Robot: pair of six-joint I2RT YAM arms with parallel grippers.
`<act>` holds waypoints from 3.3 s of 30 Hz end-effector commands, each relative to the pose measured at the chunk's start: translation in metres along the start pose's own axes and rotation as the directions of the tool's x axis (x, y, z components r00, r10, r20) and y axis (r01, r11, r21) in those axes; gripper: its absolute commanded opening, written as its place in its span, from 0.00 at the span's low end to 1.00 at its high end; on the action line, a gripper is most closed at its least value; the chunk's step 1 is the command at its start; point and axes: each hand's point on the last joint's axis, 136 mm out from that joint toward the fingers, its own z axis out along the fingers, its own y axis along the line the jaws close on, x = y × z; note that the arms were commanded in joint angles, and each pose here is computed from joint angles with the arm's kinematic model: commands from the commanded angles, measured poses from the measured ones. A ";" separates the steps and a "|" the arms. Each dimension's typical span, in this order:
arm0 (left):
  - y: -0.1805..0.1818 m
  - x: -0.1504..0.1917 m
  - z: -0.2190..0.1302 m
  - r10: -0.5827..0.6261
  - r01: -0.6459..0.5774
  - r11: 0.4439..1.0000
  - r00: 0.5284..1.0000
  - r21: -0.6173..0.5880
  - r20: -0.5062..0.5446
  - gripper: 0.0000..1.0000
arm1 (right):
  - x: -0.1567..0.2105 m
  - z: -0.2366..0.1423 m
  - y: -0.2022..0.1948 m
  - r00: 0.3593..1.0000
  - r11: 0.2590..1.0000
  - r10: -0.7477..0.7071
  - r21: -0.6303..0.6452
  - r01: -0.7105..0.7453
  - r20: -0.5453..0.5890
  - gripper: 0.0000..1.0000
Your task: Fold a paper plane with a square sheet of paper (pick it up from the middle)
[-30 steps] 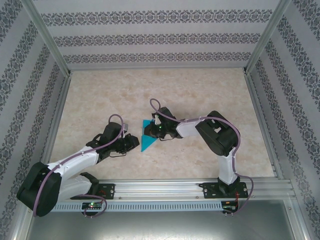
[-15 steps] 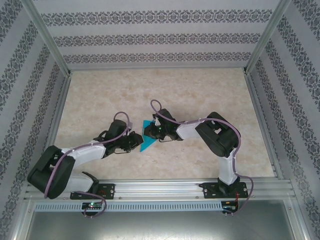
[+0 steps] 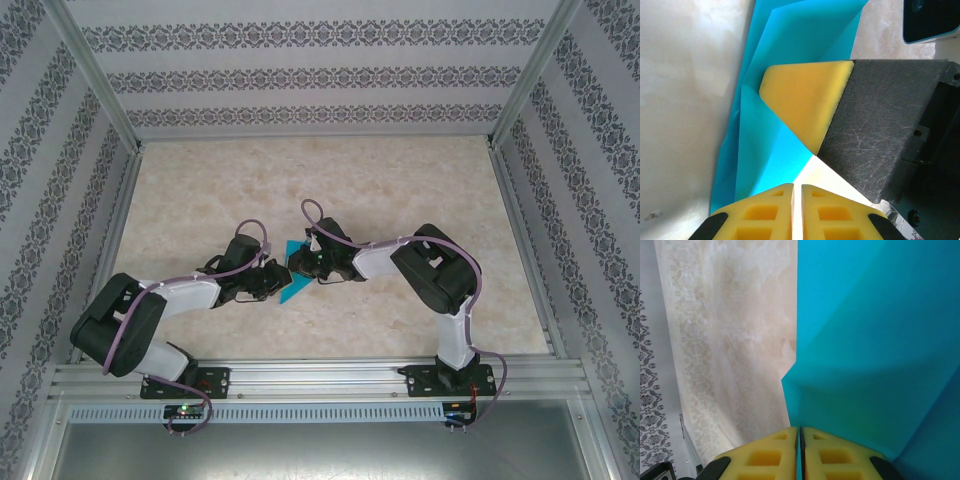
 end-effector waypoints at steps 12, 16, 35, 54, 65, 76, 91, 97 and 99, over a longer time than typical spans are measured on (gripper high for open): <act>0.053 0.011 0.016 -0.067 0.062 0.980 0.998 -0.190 -0.019 0.10 | 0.013 -0.001 -0.039 0.999 0.992 0.037 0.122 -0.033 -0.032 0.13; 0.070 0.020 0.011 -0.084 0.074 0.965 0.996 -0.250 -0.028 0.09 | 0.000 -0.014 -0.018 0.999 0.997 -0.031 0.074 0.032 -0.014 0.15; 0.074 0.027 0.010 -0.069 0.050 0.963 0.995 -0.264 -0.066 0.07 | 0.012 -0.005 0.024 0.980 0.985 -0.173 -0.031 0.171 -0.094 0.09; 0.094 0.039 0.002 -0.074 0.049 0.950 0.995 -0.308 -0.070 0.05 | -0.057 -0.013 -0.056 0.999 0.988 -0.039 0.150 0.034 0.028 0.11; 0.097 0.041 0.002 -0.073 0.046 0.948 0.995 -0.316 -0.074 0.05 | -0.085 -0.025 -0.061 0.997 0.988 0.003 0.154 -0.015 0.077 0.12; 0.097 0.042 0.003 -0.073 0.044 0.949 0.994 -0.313 -0.083 0.05 | -0.110 -0.032 -0.066 0.993 0.988 0.026 0.148 -0.044 0.117 0.14; 0.094 0.040 0.004 -0.064 0.035 0.951 0.994 -0.307 -0.085 0.05 | -0.129 -0.071 -0.017 0.984 0.995 -0.060 0.087 0.046 0.165 0.15; 0.092 0.040 0.004 -0.059 0.030 0.954 0.994 -0.299 -0.088 0.05 | -0.086 -0.064 0.021 0.985 0.992 -0.125 0.002 0.125 0.116 0.14; 0.091 0.039 0.004 -0.058 0.028 0.953 0.994 -0.300 -0.090 0.05 | -0.066 -0.050 0.028 0.989 0.990 -0.135 -0.024 0.137 0.064 0.14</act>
